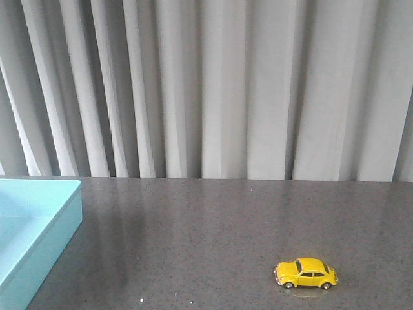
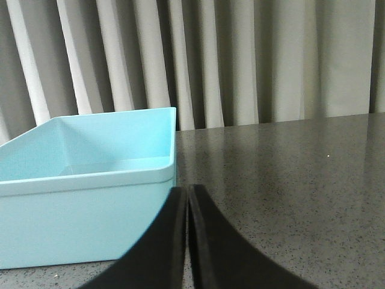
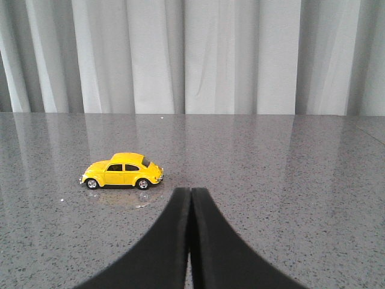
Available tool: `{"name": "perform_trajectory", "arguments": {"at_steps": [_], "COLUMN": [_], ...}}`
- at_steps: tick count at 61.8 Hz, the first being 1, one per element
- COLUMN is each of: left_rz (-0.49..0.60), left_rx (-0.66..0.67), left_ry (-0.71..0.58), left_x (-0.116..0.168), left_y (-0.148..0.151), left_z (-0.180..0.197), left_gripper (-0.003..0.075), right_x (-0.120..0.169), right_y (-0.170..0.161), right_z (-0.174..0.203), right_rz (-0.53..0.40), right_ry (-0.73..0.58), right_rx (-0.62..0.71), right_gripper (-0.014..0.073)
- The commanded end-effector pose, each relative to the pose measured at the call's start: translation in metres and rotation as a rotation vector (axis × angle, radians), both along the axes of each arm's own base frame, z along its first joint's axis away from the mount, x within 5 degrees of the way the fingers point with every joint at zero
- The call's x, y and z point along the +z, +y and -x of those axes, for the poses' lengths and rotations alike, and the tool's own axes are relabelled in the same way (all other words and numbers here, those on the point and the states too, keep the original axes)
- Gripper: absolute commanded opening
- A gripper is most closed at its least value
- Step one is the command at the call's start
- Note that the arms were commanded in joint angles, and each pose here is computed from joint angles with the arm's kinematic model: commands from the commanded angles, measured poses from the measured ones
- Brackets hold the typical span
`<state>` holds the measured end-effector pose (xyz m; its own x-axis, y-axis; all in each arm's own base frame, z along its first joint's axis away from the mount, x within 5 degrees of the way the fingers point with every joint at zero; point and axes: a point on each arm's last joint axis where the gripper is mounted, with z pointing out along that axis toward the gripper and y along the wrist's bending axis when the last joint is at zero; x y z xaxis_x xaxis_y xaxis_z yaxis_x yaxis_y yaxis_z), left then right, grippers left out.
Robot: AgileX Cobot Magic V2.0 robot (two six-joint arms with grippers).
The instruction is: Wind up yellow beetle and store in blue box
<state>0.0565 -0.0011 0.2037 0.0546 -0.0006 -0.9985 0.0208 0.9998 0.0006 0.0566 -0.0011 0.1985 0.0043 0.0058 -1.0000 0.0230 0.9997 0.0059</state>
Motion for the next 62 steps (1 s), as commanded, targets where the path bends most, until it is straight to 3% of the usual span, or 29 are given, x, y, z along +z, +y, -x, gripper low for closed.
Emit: {"name": "perform_trajectory", "arguments": {"at_steps": [1, 9, 19, 32, 43, 52, 62], "left_rz": [0.015, 0.022, 0.027, 0.030, 0.026, 0.018, 0.013], "left_rx": [-0.013, -0.016, -0.008, 0.011, 0.031, 0.044, 0.059], "left_ry": [-0.121, -0.184, -0.252, -0.186, -0.044, 0.099, 0.300], "left_x": [0.014, 0.032, 0.080, 0.150, 0.192, 0.199, 0.180], "left_y": [-0.001, -0.001, 0.000, 0.002, 0.003, 0.003, 0.004], "left_z": [0.003, 0.007, 0.019, 0.012, -0.016, -0.045, -0.069], "left_gripper": [-0.0005, -0.0005, -0.0005, -0.0005, -0.0005, -0.0005, -0.0005], "right_x": [0.010, 0.030, 0.076, 0.141, 0.182, 0.193, 0.176], "right_y": [-0.001, -0.001, 0.000, 0.001, 0.001, -0.001, -0.001], "right_z": [0.001, 0.005, 0.013, 0.004, -0.021, -0.052, -0.081], "right_rz": [0.000, -0.031, -0.034, -0.030, -0.019, 0.012, 0.010], "right_ry": [-0.098, -0.159, -0.231, -0.199, -0.060, 0.095, 0.279], "right_rx": [-0.012, -0.010, -0.003, 0.006, 0.015, 0.011, 0.015], "right_gripper": [-0.0007, -0.0007, -0.0007, -0.0007, -0.0007, -0.0007, -0.0007]}}
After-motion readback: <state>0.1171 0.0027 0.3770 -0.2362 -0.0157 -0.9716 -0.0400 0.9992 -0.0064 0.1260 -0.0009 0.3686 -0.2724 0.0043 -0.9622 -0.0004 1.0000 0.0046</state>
